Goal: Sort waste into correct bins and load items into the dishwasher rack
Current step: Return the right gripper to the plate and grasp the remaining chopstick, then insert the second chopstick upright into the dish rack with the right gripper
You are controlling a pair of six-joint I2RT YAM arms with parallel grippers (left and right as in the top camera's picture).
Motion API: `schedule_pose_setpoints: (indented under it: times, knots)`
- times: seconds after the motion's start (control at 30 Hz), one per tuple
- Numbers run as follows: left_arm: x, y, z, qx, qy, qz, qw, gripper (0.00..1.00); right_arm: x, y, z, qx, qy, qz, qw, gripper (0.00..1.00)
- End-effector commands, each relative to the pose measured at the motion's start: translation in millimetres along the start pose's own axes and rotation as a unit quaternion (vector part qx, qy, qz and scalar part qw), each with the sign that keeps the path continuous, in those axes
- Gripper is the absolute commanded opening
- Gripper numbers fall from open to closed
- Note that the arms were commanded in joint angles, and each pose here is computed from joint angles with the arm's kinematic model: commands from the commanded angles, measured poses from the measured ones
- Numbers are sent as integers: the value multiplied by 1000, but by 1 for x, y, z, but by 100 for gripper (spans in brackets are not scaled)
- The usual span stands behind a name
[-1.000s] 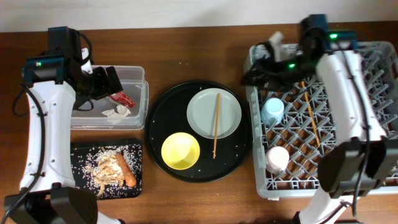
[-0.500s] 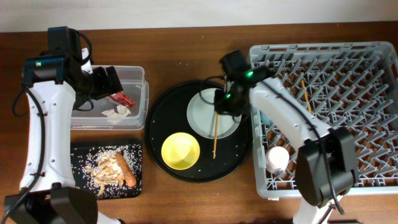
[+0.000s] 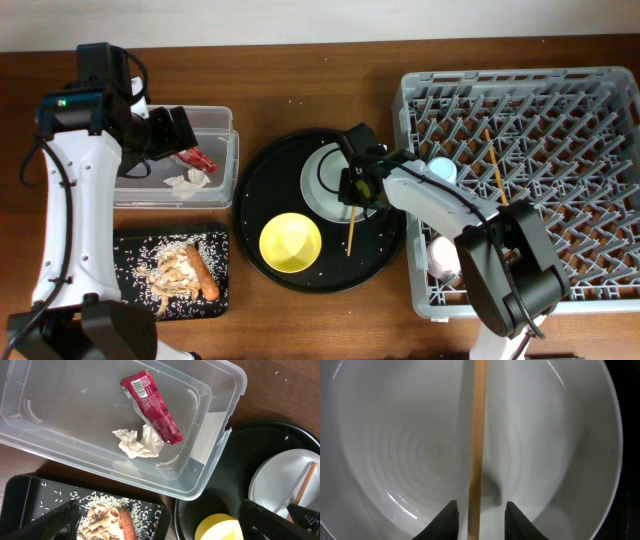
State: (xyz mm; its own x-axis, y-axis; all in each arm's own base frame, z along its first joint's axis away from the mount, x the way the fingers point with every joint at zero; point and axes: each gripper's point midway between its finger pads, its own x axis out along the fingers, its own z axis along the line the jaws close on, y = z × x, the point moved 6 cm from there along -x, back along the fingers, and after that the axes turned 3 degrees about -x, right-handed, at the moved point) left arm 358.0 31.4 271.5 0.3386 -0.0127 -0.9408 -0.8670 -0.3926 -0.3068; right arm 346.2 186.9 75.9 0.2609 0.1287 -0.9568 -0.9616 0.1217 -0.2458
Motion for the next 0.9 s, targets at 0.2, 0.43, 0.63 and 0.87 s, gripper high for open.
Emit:
schedule_pose_setpoints:
  times: [0.2, 0.43, 0.63, 0.87]
  knots:
    - [-4, 0, 1, -4, -3, -7, 1000, 99, 1, 6, -4, 3, 16, 8, 1000, 17]
    - [-4, 0, 1, -4, -3, -7, 1000, 99, 8, 9, -6, 3, 23, 17, 1000, 17]
    - [-4, 0, 1, -4, -3, -7, 1000, 99, 7, 11, -7, 2, 26, 21, 999, 8]
    - [-4, 0, 1, -4, -3, -7, 1000, 99, -40, -18, 11, -104, 13, 4, 995, 4]
